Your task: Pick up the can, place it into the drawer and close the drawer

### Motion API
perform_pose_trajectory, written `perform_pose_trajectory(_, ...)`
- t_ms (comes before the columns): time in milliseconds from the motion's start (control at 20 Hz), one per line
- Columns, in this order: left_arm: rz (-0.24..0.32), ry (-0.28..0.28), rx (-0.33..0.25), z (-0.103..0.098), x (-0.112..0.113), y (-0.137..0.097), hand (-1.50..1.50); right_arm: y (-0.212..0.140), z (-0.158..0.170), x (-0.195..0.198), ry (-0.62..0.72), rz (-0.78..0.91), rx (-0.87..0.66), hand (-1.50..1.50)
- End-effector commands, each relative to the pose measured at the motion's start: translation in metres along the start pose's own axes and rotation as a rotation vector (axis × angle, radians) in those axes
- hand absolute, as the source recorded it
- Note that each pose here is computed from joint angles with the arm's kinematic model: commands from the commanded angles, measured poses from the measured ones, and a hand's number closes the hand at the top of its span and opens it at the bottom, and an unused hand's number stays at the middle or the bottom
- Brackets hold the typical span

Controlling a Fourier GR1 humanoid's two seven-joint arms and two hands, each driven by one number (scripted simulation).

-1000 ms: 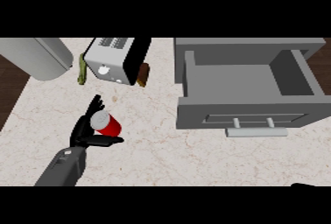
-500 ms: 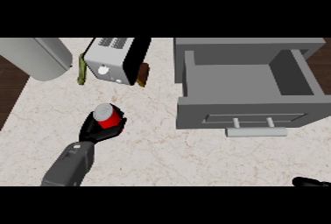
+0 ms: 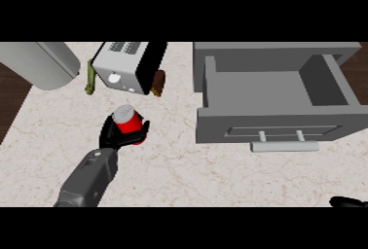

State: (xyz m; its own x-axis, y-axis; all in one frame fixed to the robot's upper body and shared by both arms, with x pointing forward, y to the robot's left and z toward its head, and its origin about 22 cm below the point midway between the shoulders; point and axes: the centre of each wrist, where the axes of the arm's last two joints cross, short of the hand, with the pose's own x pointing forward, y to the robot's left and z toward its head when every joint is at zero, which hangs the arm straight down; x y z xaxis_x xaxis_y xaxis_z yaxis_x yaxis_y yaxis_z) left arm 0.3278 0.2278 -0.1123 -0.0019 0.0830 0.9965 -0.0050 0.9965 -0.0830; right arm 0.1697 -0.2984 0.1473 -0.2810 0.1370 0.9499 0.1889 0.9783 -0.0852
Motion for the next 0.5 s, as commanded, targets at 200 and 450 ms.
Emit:
perform_pose_trajectory(200, 0.055, -0.061, -0.007, -0.023, 0.026, -0.023, 1.50, -0.015, -0.006, -0.001, -0.013, 0.015, -0.019, -1.50)
perform_pose_trajectory(450, 0.006, -0.061, -0.064, -0.037, 0.051, -0.050, 1.50, -0.001, 0.010, 0.001, -0.020, 0.040, -0.049, -1.50)
